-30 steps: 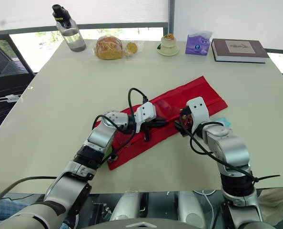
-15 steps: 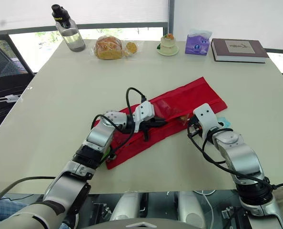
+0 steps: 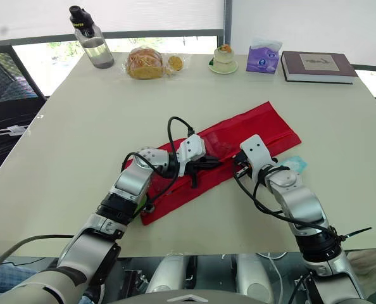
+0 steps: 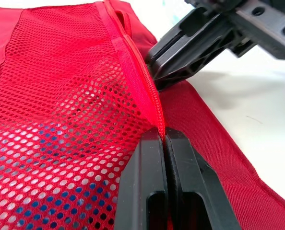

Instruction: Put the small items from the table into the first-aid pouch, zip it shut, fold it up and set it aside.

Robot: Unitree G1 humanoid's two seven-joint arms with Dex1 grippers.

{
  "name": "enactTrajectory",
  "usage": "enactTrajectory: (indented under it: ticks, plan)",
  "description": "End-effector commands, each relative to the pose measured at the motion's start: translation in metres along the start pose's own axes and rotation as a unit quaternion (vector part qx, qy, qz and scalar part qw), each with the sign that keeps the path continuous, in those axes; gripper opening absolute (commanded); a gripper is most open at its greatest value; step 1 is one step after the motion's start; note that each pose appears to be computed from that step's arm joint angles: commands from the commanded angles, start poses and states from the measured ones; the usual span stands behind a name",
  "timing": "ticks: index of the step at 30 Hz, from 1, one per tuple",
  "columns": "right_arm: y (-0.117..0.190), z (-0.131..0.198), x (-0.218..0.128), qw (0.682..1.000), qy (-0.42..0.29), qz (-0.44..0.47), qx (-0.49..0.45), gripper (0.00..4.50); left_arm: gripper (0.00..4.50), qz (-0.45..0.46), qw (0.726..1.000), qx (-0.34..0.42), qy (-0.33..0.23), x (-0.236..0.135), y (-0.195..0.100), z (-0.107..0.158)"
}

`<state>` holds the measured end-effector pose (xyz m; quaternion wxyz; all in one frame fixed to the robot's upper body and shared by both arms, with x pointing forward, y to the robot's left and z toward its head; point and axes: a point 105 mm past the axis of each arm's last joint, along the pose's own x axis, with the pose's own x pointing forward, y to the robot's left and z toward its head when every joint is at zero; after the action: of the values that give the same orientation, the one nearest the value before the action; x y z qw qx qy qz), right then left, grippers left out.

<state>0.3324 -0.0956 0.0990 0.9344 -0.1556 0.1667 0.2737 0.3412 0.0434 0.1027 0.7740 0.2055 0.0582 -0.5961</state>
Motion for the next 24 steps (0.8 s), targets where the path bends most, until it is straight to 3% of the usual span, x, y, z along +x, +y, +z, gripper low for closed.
enactTrajectory:
  ticks: [1,9,17,24]
  plan:
    - [0.011,0.022,0.005,0.998,-0.042,0.028,-0.025,0.13,0.00,-0.018,1.000,0.014,-0.018,0.003,-0.006,0.011]
    - [0.036,0.042,0.017,0.994,-0.085,0.070,-0.027,0.13,0.00,-0.023,0.999,0.015,-0.018,0.003,-0.008,0.011]
    - [0.020,0.044,0.025,0.995,-0.101,0.010,-0.007,0.13,0.00,-0.029,0.999,0.010,-0.017,0.002,-0.012,0.009]
    - [0.008,0.054,0.032,0.989,-0.131,-0.032,0.068,0.13,0.00,-0.034,0.999,0.008,-0.017,0.002,-0.014,0.008]
